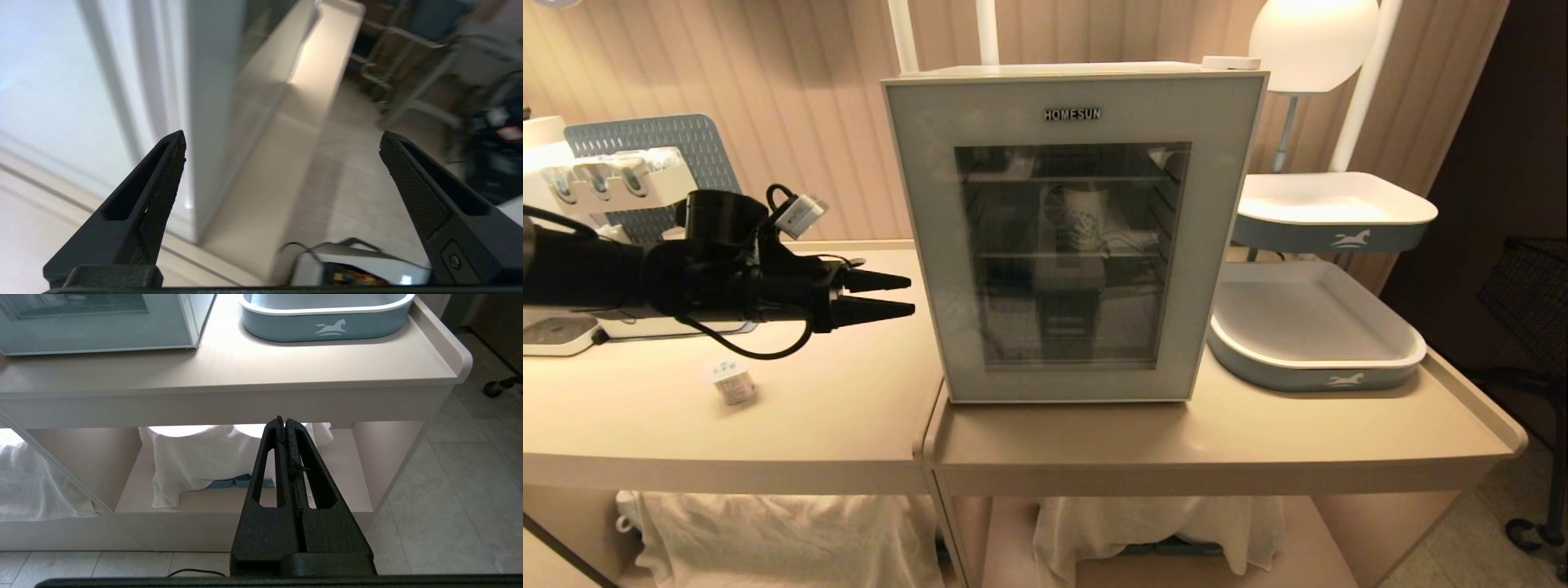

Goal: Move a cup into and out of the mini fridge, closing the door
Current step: Open the freezer door

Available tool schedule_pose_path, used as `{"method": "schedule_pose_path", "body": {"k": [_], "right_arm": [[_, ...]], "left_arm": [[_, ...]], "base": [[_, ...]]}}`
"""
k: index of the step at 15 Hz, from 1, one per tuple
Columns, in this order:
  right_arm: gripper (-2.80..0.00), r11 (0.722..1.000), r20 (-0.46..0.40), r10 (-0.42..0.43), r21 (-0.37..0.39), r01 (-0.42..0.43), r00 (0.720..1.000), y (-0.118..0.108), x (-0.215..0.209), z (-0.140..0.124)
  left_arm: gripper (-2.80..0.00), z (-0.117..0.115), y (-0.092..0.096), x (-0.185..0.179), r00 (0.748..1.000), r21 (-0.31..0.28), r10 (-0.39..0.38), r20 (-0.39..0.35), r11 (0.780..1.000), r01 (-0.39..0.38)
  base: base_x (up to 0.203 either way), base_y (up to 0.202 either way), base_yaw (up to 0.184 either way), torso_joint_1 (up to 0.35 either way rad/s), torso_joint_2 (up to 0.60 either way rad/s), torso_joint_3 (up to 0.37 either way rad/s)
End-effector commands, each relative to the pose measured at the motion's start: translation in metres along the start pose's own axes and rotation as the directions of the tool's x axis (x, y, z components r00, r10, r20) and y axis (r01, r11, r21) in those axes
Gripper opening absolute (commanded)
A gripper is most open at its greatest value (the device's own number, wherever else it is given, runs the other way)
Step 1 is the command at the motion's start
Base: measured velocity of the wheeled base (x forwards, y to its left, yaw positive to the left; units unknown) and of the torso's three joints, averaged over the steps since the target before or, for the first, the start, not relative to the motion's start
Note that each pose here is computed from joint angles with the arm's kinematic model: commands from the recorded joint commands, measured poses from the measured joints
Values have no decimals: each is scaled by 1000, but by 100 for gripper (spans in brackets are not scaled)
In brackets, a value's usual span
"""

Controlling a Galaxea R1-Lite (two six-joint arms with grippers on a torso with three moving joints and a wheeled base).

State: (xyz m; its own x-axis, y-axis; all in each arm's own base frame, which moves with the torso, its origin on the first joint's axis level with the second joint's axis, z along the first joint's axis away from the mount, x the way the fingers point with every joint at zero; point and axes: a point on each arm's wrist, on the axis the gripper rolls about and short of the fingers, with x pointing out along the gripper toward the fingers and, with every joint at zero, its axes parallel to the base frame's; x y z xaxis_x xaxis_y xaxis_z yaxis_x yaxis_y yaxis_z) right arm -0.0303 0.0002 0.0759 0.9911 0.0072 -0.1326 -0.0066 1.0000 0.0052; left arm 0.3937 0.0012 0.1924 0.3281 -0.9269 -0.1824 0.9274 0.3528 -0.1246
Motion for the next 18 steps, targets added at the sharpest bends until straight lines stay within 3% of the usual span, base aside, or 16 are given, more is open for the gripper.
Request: {"method": "schedule_pose_path", "body": {"k": [1, 2, 5, 10, 16, 18], "right_arm": [[-280, 1000, -2, 0, 0, 0, 1000, 0, 0, 0], [-280, 1000, -2, 0, 0, 0, 1000, 0, 0, 0], [-280, 1000, 0, 0, 0, 0, 1000, 0, 0, 0], [-280, 1000, 0, 0, 0, 0, 1000, 0, 0, 0], [-280, 1000, 0, 0, 0, 0, 1000, 0, 0, 0], [-280, 1000, 0, 0, 0, 0, 1000, 0, 0, 0]], "left_arm": [[0, -5, 0, 10, 1000, 40, 13, -2, 999, -13], [0, -6, 1, 14, 999, 55, 38, -1, 998, -38], [0, -3, -1, 14, 998, 2, 59, 14, 998, -59], [0, -1, -12, 25, 1000, -41, 17, 10, 999, -17], [0, -6, -16, 34, 1000, -51, -8, -1, 999, 8], [0, -4, -14, 22, 1000, -27, 29, 11, 999, -28]], "base": [[0, 0, 0, 0, 0, 0], [0, 0, 0, 0, 0, 0], [0, 0, 0, 0, 0, 0], [0, 0, 0, 0, 0, 0], [0, 0, 0, 0, 0, 0], [0, 0, 0, 0, 0, 0]]}}
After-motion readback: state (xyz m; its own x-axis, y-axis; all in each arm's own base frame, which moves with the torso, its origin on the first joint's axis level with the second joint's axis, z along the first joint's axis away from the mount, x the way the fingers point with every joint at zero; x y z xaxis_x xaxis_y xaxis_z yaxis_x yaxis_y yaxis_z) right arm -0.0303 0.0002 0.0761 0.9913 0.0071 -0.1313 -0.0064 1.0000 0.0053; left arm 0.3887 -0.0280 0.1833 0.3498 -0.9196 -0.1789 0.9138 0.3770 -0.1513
